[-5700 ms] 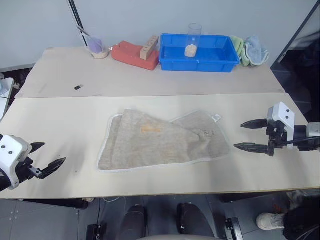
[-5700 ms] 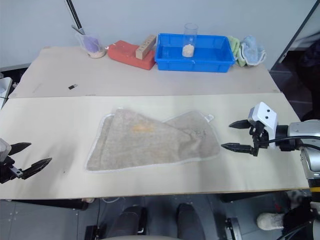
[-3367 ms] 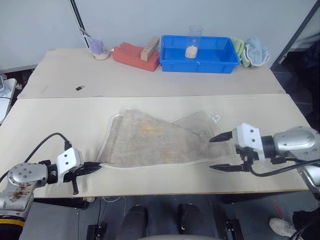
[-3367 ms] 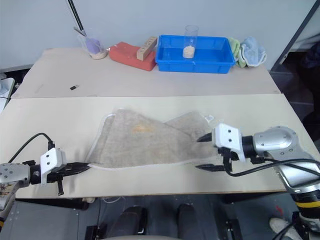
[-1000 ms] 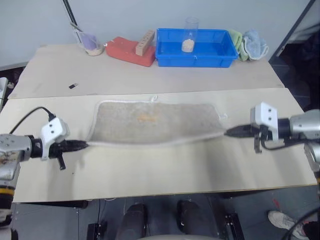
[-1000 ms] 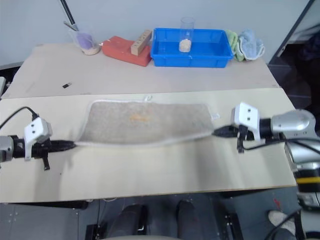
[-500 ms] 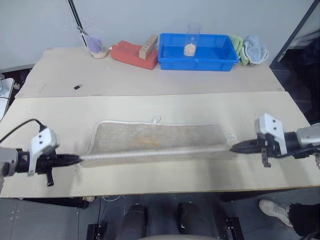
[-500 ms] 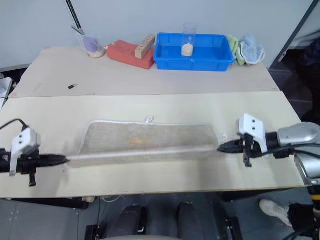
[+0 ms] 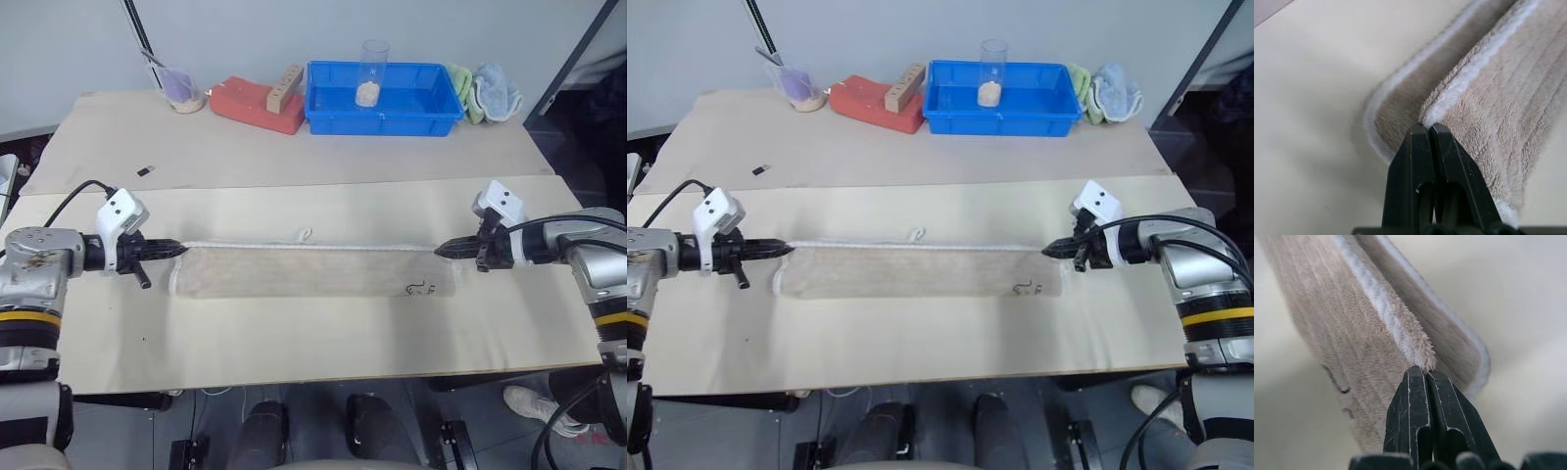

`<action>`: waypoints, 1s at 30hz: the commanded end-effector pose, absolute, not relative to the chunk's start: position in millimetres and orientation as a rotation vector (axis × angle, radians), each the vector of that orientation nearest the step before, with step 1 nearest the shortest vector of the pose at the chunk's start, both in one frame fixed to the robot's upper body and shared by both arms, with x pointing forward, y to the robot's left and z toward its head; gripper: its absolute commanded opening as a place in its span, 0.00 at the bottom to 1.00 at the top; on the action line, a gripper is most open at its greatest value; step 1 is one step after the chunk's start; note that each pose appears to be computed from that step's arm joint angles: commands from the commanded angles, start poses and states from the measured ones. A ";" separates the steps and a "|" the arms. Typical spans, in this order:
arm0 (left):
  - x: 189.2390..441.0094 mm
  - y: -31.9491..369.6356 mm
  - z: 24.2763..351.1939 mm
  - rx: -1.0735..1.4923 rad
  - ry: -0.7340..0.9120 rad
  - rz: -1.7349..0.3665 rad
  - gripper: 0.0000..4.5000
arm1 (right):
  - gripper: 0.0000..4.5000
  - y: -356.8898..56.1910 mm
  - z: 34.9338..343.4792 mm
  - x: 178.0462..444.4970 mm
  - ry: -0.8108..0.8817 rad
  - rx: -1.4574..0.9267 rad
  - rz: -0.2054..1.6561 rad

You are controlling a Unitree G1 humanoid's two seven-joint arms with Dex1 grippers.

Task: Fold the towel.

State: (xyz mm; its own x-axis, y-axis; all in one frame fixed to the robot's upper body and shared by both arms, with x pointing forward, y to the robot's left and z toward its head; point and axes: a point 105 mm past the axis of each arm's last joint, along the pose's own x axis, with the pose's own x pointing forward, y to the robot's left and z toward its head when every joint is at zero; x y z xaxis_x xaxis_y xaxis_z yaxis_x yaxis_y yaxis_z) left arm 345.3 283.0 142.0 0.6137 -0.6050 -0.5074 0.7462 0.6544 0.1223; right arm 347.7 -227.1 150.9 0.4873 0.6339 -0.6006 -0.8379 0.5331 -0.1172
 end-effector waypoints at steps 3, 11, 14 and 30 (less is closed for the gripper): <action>357.7 285.7 149.4 0.387 0.417 -0.750 0.00 | 0.01 -230.7 166.3 363.4 0.482 -0.431 0.853; 366.5 290.6 149.0 0.417 0.377 -0.682 0.52 | 0.45 -237.8 186.3 381.6 0.363 -0.437 0.718; 369.4 294.7 154.8 0.443 0.342 -0.649 0.85 | 0.69 -241.4 196.7 383.2 0.316 -0.422 0.678; 285.9 158.7 195.5 0.567 0.062 -1.313 1.00 | 0.99 -242.9 149.2 323.2 0.268 -0.273 0.435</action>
